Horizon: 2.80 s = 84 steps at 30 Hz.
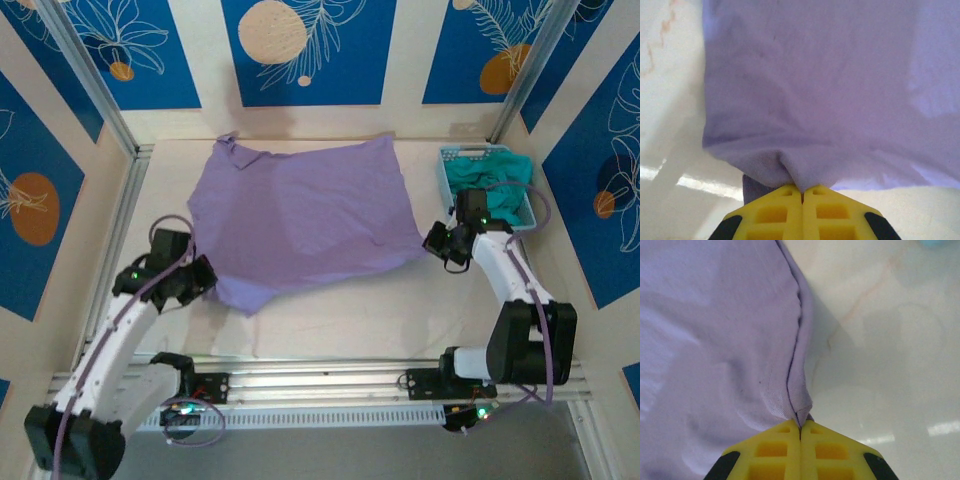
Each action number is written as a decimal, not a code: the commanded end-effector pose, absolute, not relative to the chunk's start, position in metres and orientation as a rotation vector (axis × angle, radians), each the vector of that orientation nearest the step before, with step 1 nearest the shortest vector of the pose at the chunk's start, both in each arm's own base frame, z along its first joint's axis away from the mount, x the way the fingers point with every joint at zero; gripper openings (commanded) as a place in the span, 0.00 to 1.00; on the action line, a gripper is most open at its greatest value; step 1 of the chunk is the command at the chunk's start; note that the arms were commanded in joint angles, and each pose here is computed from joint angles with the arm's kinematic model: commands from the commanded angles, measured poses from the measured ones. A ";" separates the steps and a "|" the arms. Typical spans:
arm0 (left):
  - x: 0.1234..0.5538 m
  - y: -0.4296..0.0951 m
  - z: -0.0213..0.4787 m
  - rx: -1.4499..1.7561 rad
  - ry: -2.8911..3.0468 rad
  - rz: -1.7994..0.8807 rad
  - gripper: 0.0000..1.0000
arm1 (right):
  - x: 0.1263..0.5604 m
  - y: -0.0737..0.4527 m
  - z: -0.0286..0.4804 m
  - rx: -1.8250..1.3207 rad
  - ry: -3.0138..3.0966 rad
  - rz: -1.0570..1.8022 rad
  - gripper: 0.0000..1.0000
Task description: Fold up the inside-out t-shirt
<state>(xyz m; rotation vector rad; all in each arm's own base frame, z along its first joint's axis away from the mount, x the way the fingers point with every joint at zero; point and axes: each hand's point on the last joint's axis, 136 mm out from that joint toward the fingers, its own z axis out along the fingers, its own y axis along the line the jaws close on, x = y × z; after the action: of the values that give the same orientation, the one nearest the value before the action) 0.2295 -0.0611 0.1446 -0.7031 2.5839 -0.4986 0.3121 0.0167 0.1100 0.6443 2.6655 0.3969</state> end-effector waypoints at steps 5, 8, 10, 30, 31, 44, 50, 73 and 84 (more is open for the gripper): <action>0.305 -0.049 0.179 -0.563 2.463 -0.592 0.00 | 0.362 0.015 0.105 0.601 2.683 0.394 0.02; 0.328 -0.036 0.177 -0.600 2.433 -0.551 0.00 | 0.381 0.019 0.097 0.593 2.703 0.405 0.02; 0.339 -0.030 0.171 -0.624 2.436 -0.547 0.00 | 0.391 0.020 0.093 0.586 2.715 0.410 0.02; 0.480 0.017 0.108 -0.783 2.451 -0.402 0.53 | 0.488 0.022 0.098 0.440 2.692 0.261 0.42; 0.474 0.016 0.112 -0.773 2.443 -0.402 0.54 | 0.480 0.030 0.100 0.408 2.693 0.270 0.43; 0.364 -0.059 0.068 -0.599 2.539 -0.567 0.61 | 0.429 0.072 0.024 0.078 2.953 0.093 0.43; 0.368 -0.055 0.040 -0.591 2.602 -0.529 0.61 | 0.392 0.049 0.011 0.072 3.086 -0.089 0.42; 0.361 -0.065 0.075 -0.666 2.479 -0.761 0.46 | 0.322 0.366 0.118 -1.061 2.185 0.585 0.49; 0.341 -0.050 0.028 -0.784 2.525 -0.764 0.38 | 0.324 0.452 0.055 -1.278 2.157 0.548 0.50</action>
<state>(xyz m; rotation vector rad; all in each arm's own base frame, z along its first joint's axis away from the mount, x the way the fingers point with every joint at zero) 0.3475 -0.0490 0.0398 -0.7640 2.5146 -0.7256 0.3128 0.4403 0.0518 -1.2512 2.2037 0.5598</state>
